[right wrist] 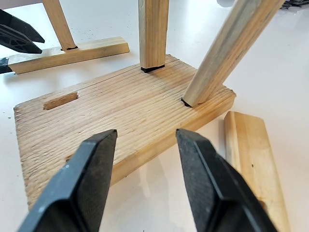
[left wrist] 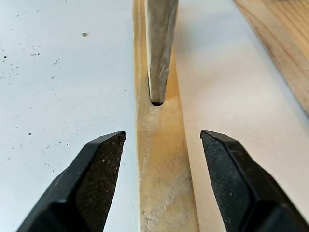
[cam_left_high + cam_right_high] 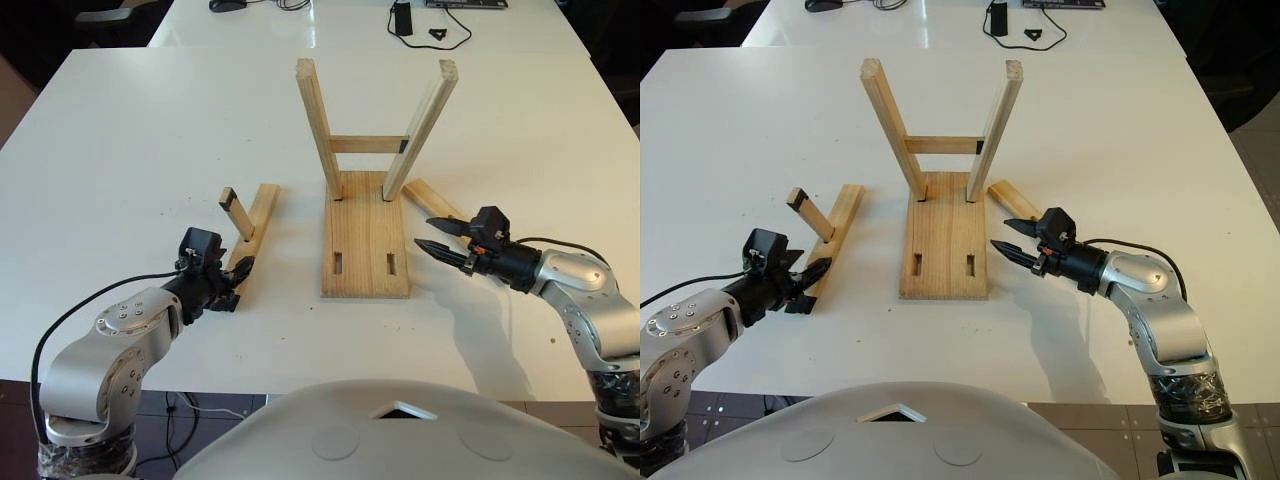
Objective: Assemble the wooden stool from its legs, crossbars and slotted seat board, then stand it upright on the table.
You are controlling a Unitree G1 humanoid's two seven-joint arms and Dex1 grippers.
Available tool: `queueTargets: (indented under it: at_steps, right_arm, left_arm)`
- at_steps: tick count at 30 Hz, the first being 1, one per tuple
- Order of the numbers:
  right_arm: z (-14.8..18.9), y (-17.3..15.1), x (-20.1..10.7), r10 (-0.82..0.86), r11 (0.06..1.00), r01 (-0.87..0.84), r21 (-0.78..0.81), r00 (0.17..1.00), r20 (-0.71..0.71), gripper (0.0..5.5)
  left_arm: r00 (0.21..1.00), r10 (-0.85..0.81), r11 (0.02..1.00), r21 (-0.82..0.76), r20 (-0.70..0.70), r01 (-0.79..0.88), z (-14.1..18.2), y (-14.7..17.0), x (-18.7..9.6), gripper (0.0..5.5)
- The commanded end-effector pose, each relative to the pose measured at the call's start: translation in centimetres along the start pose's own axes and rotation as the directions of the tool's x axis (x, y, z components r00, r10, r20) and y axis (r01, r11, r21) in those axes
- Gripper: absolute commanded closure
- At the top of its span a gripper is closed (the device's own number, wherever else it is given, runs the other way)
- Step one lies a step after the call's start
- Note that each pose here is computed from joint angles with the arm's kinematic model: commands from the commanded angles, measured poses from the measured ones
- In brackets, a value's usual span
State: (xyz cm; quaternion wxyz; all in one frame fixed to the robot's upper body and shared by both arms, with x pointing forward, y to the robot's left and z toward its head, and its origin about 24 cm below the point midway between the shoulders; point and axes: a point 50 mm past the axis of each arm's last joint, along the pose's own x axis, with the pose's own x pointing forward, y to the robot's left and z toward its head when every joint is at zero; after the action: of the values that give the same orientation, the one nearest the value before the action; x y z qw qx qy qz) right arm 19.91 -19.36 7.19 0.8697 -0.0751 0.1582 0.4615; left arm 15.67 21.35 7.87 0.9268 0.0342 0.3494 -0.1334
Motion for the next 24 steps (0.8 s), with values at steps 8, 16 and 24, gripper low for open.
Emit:
queueTargets:
  at_steps: [8,16,24]
  right_arm:
    - [0.4,-0.3,0.7,0.027,0.999,-0.028,-0.019,1.0,-0.004,3.26]
    - [1.1,-0.7,1.0,0.024,0.999,-0.023,-0.045,1.0,0.015,3.26]
    - [5.9,-0.3,0.6,0.085,0.996,-0.083,-0.021,0.96,0.265,3.26]
  left_arm:
    - [0.998,-0.063,0.998,0.012,-0.013,0.063,-0.8,0.8,2.8,3.08]
    - [0.983,-0.079,0.994,0.086,0.166,0.066,2.7,1.5,3.0,3.5]
    - [0.822,-0.089,0.988,0.156,0.562,0.001,12.4,4.7,-0.4,3.5]
